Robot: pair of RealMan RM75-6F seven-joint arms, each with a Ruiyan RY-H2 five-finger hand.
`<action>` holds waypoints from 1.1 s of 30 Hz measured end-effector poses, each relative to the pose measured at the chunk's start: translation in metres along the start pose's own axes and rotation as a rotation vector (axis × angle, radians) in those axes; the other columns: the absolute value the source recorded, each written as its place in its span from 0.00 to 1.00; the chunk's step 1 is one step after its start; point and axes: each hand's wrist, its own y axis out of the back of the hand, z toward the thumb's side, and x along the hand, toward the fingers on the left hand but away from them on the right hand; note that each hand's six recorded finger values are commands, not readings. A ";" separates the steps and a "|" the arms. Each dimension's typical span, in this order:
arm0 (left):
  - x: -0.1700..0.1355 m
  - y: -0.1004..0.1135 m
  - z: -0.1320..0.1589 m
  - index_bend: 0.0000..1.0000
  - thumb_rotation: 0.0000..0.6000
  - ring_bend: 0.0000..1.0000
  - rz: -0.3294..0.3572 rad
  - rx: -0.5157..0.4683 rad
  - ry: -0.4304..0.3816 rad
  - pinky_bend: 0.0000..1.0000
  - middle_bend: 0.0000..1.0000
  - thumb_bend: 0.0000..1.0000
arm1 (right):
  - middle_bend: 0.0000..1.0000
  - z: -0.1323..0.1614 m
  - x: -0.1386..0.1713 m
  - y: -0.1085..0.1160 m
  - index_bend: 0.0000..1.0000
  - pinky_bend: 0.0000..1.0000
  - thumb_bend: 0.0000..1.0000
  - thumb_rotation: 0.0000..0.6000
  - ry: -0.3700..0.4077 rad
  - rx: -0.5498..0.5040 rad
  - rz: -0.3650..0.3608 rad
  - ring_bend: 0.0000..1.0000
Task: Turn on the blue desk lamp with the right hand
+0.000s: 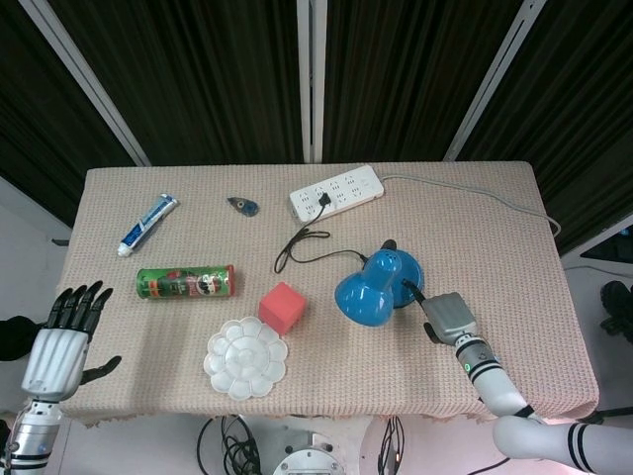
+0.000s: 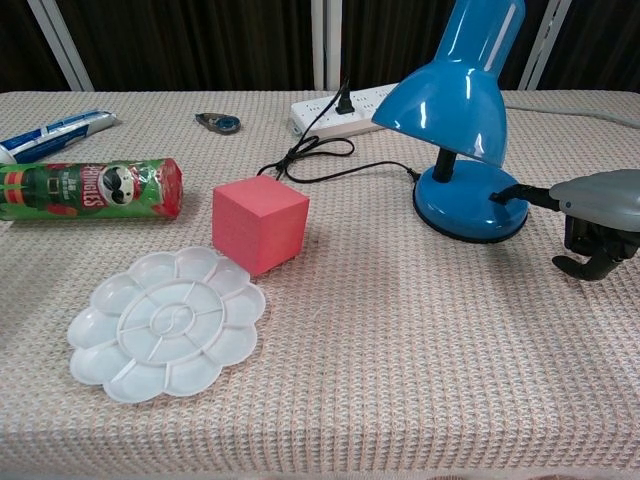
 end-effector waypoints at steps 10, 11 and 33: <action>0.000 0.000 0.000 0.00 1.00 0.00 0.000 -0.004 -0.003 0.00 0.00 0.04 | 0.93 -0.001 0.002 0.001 0.00 0.74 0.45 1.00 -0.002 -0.019 -0.017 0.81; 0.000 0.000 0.000 0.00 1.00 0.00 0.000 -0.005 -0.003 0.00 0.00 0.04 | 0.93 0.000 0.002 0.003 0.00 0.74 0.45 1.00 0.000 -0.022 -0.027 0.81; 0.002 0.002 -0.002 0.00 1.00 0.00 0.000 -0.016 -0.004 0.00 0.00 0.04 | 0.00 -0.073 0.126 0.019 0.00 0.01 0.05 1.00 -0.180 -0.082 -0.389 0.00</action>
